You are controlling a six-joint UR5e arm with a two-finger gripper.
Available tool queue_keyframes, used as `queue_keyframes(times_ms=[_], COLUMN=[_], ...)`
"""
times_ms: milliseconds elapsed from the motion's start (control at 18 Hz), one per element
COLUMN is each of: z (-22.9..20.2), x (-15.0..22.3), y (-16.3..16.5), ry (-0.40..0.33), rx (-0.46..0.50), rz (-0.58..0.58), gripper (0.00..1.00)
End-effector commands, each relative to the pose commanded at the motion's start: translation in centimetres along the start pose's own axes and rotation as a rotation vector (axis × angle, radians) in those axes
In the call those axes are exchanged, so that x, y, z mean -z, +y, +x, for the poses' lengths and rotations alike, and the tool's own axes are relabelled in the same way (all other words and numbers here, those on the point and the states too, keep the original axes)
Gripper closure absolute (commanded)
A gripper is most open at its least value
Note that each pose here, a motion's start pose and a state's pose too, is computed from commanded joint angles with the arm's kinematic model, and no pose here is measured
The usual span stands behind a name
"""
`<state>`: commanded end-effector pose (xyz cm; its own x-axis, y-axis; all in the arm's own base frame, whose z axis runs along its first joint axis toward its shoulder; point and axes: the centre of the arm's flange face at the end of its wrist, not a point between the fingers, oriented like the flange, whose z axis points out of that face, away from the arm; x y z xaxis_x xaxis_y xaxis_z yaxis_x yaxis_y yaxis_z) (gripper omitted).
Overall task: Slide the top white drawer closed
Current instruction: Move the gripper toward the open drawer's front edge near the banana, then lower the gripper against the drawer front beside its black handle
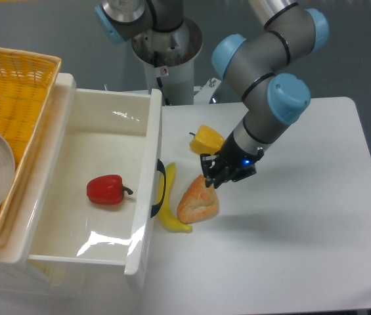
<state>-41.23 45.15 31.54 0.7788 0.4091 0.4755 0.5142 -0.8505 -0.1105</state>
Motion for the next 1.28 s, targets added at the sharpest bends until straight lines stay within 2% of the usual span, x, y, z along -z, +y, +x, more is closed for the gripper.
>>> queue_keyframes(times_ms=[111, 333, 833, 1278], z=[0.5, 1.6, 3.0, 4.7], x=[0.2, -0.1, 0.1, -0.8], y=[-0.4, -0.8, -1.7, -1.6], ry=[0.041, 0.080, 0.174, 0.203], rx=[0.000, 0.001, -0.005, -0.006], rz=[0.029, 0.042, 0.093, 0.064], gripper=[0.90, 0.93, 0.93, 0.93])
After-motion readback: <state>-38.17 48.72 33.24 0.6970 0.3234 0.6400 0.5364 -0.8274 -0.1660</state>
